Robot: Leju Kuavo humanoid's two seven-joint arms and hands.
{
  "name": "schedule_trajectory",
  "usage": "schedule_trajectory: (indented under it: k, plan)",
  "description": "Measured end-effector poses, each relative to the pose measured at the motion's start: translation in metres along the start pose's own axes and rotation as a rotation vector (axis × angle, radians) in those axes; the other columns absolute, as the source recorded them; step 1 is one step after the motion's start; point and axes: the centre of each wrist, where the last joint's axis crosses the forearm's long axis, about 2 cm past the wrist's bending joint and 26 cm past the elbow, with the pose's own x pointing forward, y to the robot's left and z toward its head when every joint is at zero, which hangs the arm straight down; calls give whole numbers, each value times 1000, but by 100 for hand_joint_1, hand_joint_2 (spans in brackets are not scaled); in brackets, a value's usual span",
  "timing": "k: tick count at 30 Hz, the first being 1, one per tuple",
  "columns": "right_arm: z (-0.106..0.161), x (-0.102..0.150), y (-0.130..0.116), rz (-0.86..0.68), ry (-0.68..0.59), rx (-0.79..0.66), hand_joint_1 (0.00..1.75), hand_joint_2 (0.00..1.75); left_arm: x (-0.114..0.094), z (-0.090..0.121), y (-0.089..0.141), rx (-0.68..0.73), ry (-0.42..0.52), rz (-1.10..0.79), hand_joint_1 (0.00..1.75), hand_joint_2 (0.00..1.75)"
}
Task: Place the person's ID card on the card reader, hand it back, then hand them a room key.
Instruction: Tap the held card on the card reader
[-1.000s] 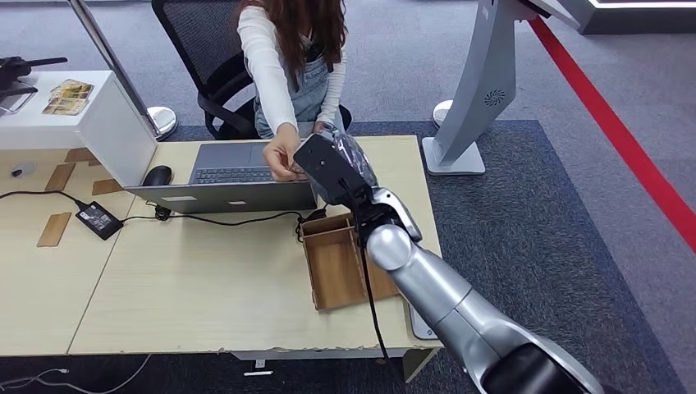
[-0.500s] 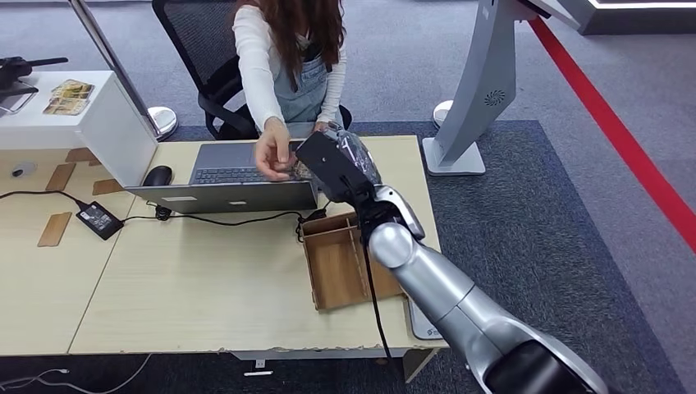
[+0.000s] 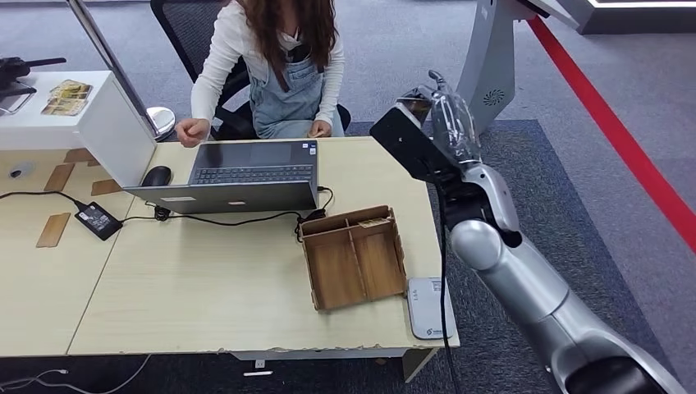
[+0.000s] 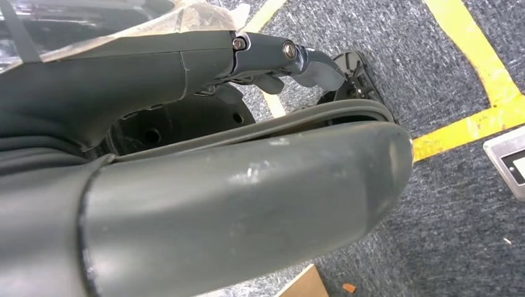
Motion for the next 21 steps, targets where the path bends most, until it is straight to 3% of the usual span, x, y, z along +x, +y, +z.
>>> schedule_trajectory:
  k: [12,21]
  plan:
    - [57,-44,-51,198,117,5,175,175,0,1,-2,12,28,46,0,0]
    - [107,-76,-35,252,250,188,175,175,1,1,-3,12,55,67,0,0]
